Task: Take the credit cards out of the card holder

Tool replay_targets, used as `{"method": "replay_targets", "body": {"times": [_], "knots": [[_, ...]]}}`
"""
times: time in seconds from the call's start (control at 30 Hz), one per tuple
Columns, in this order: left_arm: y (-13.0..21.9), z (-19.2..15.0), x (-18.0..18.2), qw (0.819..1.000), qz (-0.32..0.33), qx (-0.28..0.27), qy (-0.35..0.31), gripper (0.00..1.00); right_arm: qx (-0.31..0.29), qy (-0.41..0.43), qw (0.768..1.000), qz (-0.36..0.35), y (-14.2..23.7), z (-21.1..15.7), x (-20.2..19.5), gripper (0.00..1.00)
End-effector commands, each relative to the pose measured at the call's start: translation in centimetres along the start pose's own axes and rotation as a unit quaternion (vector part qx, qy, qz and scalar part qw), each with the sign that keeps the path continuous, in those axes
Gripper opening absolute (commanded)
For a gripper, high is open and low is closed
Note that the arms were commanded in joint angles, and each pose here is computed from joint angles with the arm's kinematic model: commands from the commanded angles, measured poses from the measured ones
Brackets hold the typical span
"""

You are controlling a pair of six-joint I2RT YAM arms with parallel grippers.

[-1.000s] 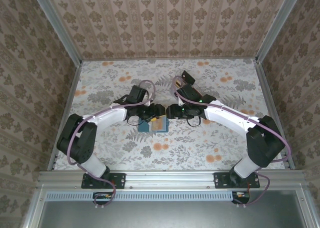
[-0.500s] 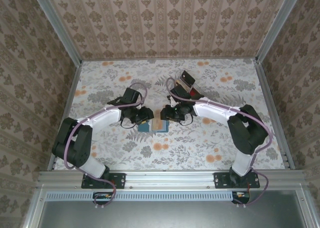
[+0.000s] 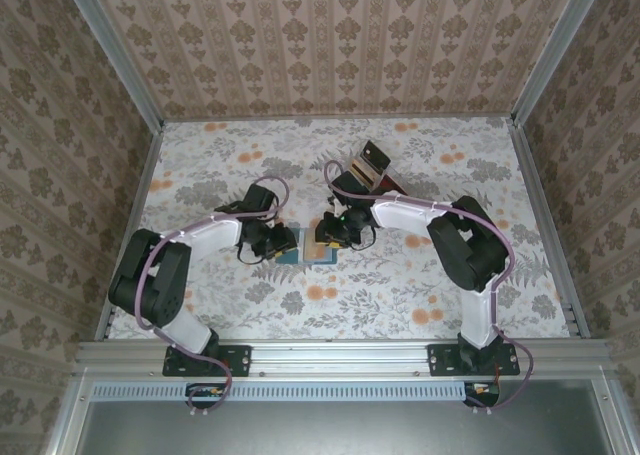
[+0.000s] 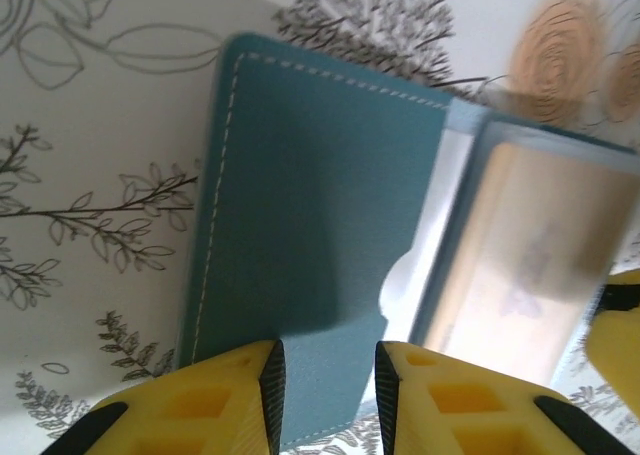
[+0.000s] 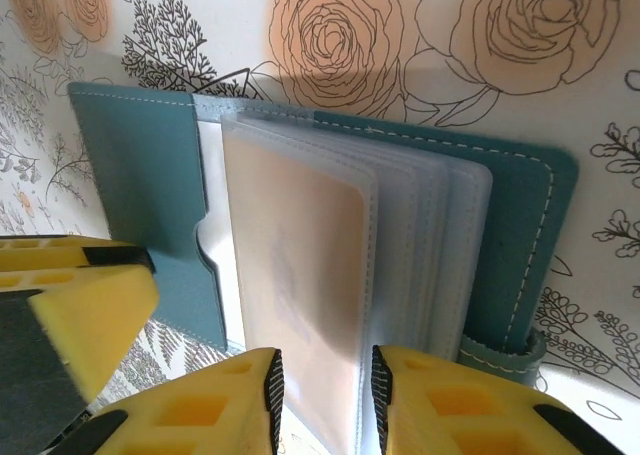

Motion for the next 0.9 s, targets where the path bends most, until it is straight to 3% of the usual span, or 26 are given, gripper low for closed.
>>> {"method": "replay_targets", "body": {"times": [0.0,0.17,0.37,0.47,0.7,0.87], "knots": [[-0.8,-0.4,1.0,1.0,0.022,0.013,0.008,0.32,0.014,-0.009,1.0,0.0,-0.5,0.1,0.4,0.34],[-1.2,-0.9,1.5,0.999,0.034,0.021,0.008,0.32,0.02,-0.012,1.0,0.004,-0.9,0.1,0.3,0.35],[-1.2,-1.2,1.6,0.999,0.032,0.023,0.007,0.29,0.021,0.022,0.996,0.08,0.4,0.1,2.5,0.33],[-0.6,-1.1,1.2,0.999,0.025,0.02,0.003,0.29,0.032,0.034,0.992,0.114,1.0,-0.2,3.8,0.38],[4.3,-2.2,1.2,0.997,0.069,-0.013,-0.022,0.33,0.046,0.038,0.992,0.109,-0.8,-0.4,5.5,0.44],[6.9,-3.0,3.7,0.995,0.083,-0.045,0.02,0.33,0.046,0.042,0.992,0.107,-2.3,-0.3,6.5,0.48]]}}
Point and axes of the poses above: each hand's point on the last joint's axis, 136 mm out from that joint toward the fingers, its own y axis back along the fingers, its own x axis along the line the jaws close on, z = x × y, the point moved 9 cm from there along y, back along the fingers, and after that the axes turned 6 degrees about -y, right-handed, at the moved point
